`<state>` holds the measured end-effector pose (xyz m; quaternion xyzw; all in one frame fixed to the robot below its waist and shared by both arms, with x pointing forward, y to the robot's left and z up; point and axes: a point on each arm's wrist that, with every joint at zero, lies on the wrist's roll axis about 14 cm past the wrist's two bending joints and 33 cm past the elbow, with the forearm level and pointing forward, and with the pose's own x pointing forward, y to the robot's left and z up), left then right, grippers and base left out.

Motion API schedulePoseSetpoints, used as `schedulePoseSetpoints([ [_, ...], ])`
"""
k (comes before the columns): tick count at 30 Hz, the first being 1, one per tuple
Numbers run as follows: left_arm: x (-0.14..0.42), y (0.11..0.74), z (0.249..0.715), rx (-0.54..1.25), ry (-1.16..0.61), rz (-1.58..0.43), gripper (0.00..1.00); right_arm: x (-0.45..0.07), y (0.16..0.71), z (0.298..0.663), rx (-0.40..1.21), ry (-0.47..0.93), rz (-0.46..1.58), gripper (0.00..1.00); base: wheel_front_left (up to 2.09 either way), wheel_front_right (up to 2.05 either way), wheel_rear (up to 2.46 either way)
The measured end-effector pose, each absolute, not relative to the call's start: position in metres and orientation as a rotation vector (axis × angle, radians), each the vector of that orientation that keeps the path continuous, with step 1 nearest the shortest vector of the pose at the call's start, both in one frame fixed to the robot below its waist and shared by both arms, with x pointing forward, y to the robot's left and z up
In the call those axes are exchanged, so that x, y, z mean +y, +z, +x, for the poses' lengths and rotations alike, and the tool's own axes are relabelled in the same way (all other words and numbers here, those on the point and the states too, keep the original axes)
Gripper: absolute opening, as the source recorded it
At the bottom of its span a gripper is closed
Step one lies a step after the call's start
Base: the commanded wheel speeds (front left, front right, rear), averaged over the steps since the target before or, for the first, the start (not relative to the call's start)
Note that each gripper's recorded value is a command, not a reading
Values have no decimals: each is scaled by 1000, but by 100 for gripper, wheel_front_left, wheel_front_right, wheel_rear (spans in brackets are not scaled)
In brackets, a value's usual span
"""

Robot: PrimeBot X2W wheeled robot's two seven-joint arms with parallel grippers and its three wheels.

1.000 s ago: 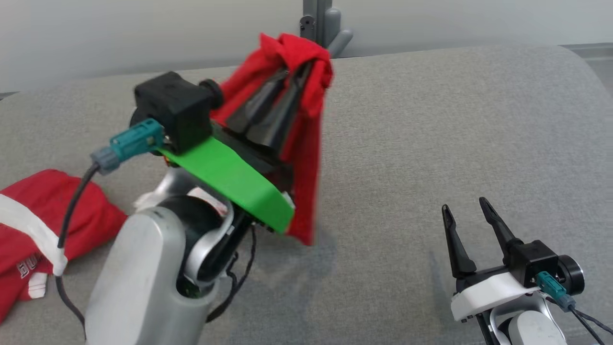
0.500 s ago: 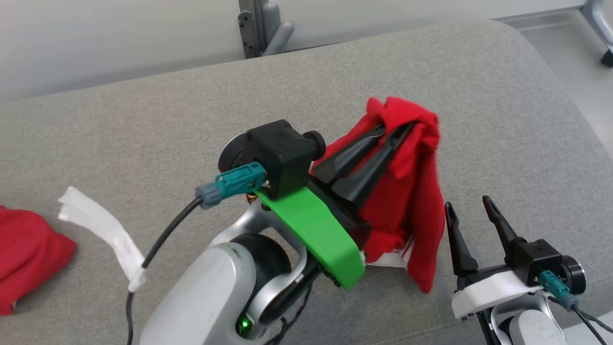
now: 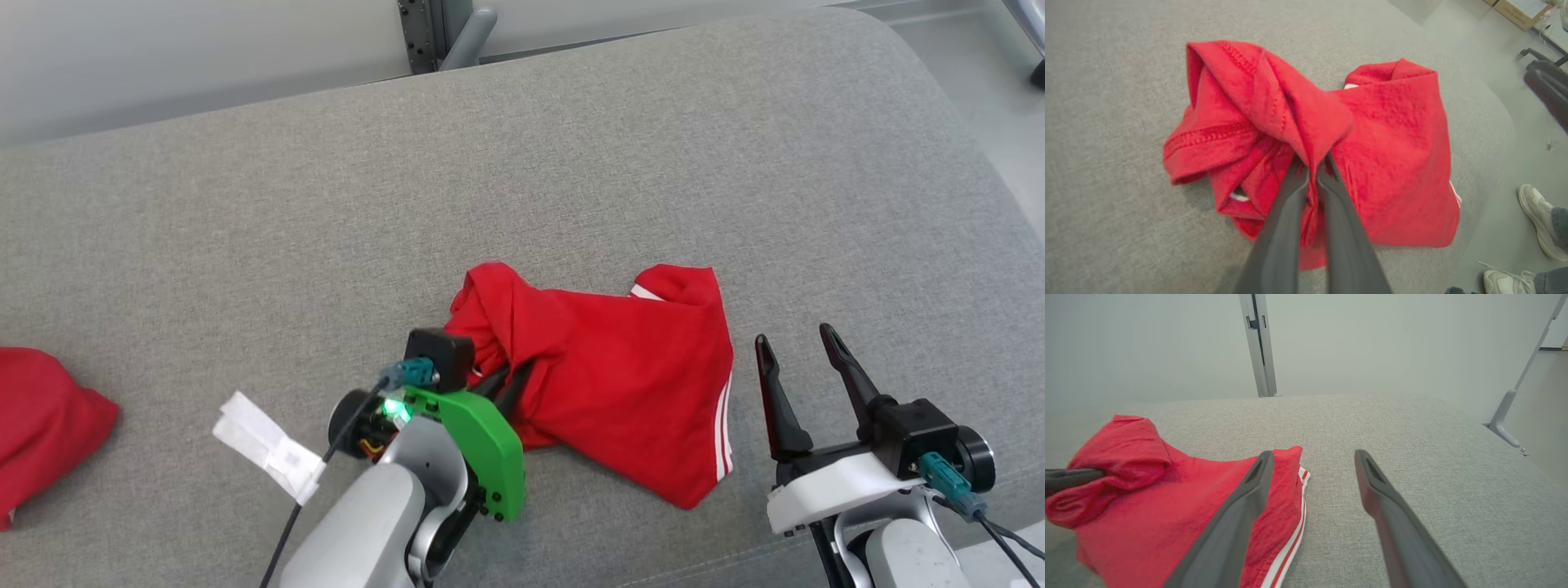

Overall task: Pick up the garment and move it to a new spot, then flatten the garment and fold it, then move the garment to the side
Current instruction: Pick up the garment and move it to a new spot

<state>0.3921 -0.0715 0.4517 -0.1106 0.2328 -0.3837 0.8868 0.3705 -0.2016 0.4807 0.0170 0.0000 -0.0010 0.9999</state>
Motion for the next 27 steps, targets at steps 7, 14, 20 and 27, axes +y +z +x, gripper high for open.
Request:
schedulePoseSetpoints([
  [7,-61,426,396,477,-736,-209,82,-201,483,370,-8,0,36,100,0,0,0],
  [14,-38,458,414,258,-624,-166,100,-203,492,363,-34,-7,25,100,0,0,0],
  [20,26,463,403,140,-452,-86,100,-211,509,356,-86,-27,3,100,0,0,0],
  [27,105,452,370,138,-223,-73,100,-210,513,350,-99,-15,-18,100,0,0,0],
])
